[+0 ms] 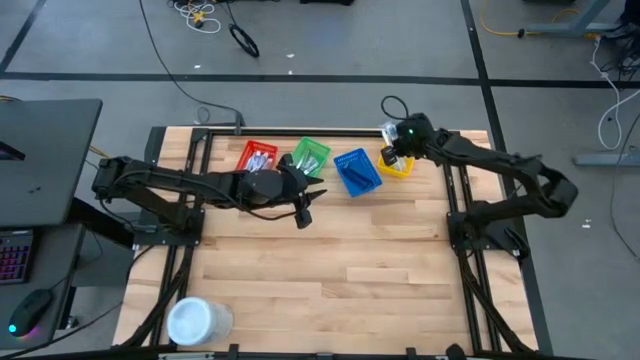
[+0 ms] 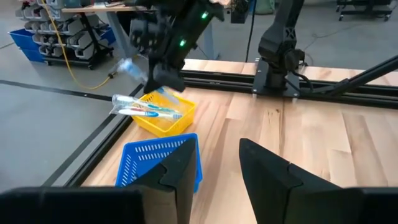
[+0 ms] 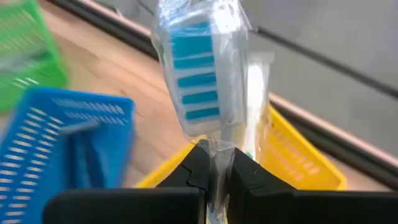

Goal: Pick & Place Travel size toiletries
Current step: Put the blue toothbrush in the yellow bin, then return to Home Position

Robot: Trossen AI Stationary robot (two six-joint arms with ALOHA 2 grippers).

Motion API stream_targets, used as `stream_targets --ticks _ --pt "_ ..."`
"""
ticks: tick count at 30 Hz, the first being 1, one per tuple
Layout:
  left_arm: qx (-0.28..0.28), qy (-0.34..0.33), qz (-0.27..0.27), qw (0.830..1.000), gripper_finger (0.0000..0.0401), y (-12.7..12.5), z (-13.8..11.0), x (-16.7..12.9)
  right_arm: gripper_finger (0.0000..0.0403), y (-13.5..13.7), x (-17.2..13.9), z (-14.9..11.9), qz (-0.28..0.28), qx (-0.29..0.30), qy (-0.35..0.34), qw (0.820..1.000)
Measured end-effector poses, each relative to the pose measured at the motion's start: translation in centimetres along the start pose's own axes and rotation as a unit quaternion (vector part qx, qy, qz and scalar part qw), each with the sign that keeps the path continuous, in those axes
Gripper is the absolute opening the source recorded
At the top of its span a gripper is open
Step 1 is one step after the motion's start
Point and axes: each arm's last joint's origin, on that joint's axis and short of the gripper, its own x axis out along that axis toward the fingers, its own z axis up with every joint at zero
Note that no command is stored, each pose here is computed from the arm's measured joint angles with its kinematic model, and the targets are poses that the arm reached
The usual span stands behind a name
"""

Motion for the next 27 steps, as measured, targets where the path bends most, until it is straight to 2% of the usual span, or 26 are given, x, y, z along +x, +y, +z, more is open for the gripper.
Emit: stream_targets --ticks 8,13,19,23,27 --pt "0.012 0.004 0.000 1.000 0.0128 0.0 -0.1 0.0 0.0026 -1.7 4.1 -1.2 -0.022 0.015 0.080 0.996" --pt "0.013 0.004 0.000 1.000 0.0128 0.0 -0.1 0.0 0.0082 -2.3 5.2 -1.6 -0.032 0.017 0.097 0.995" --pt "0.025 0.004 0.000 1.000 0.0128 0.0 -0.1 0.0 0.0114 -3.2 5.0 -1.3 -0.070 0.033 0.083 0.994" --pt "0.027 0.004 0.010 1.000 0.0128 0.1 -0.1 0.0 0.0118 -3.3 4.0 -0.7 -0.061 0.029 0.061 0.996" --pt "0.023 0.019 0.039 0.999 0.0128 0.3 -0.3 -0.2 0.0119 -3.1 1.9 0.0 -0.027 0.027 0.028 0.999"
